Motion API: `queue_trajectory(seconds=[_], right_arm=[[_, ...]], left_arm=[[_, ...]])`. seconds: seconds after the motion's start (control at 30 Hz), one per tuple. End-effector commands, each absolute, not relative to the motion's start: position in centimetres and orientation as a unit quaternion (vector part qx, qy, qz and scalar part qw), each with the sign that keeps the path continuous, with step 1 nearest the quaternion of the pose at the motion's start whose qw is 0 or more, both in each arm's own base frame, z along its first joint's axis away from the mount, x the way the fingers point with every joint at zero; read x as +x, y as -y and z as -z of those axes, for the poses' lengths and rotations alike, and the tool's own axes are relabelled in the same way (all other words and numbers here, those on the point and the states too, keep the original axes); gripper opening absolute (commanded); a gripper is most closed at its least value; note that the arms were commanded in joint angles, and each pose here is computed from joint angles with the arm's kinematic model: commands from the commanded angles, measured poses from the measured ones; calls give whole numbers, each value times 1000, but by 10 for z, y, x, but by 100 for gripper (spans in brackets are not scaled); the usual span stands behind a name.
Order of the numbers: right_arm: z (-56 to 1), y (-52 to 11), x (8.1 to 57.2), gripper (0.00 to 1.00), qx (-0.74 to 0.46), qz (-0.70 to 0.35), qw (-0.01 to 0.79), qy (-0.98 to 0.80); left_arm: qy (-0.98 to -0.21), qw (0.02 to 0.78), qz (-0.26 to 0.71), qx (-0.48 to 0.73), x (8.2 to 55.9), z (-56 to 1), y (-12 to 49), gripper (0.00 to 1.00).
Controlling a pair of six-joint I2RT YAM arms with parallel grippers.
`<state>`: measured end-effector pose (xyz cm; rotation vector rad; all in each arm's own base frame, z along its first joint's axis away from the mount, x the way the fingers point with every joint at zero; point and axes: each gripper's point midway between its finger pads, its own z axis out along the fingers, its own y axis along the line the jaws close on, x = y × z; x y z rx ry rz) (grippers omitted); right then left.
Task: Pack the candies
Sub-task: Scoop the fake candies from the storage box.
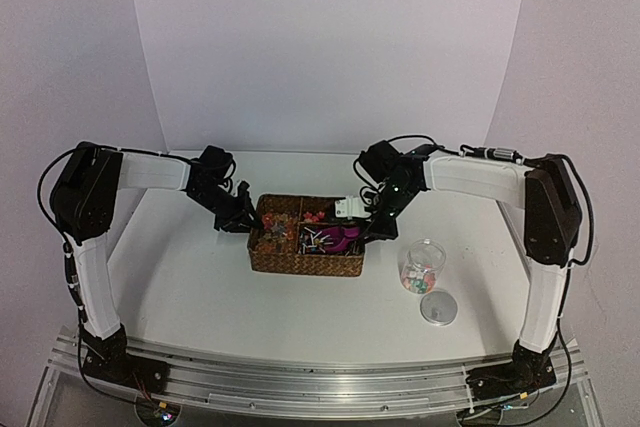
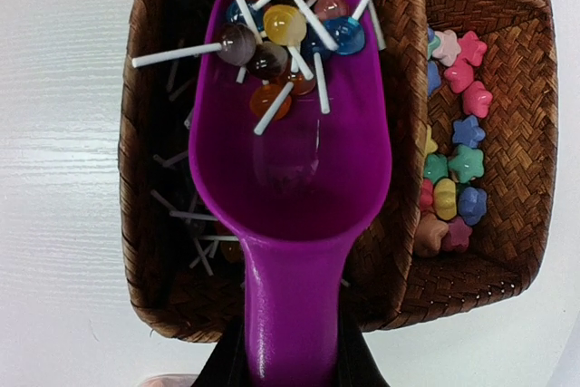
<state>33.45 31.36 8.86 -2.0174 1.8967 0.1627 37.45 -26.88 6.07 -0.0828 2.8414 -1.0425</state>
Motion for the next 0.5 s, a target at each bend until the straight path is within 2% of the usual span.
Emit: queue_trajectory(seconds=[0.0, 0.47], right_arm=[[-114, -314, 325, 0, -708, -79, 204, -671], [-127, -297, 321, 0, -680, -119, 223, -689]], left_arm=[[-932, 59, 358, -12, 375, -69, 280, 19], [-931, 59, 359, -12, 375, -69, 280, 19]])
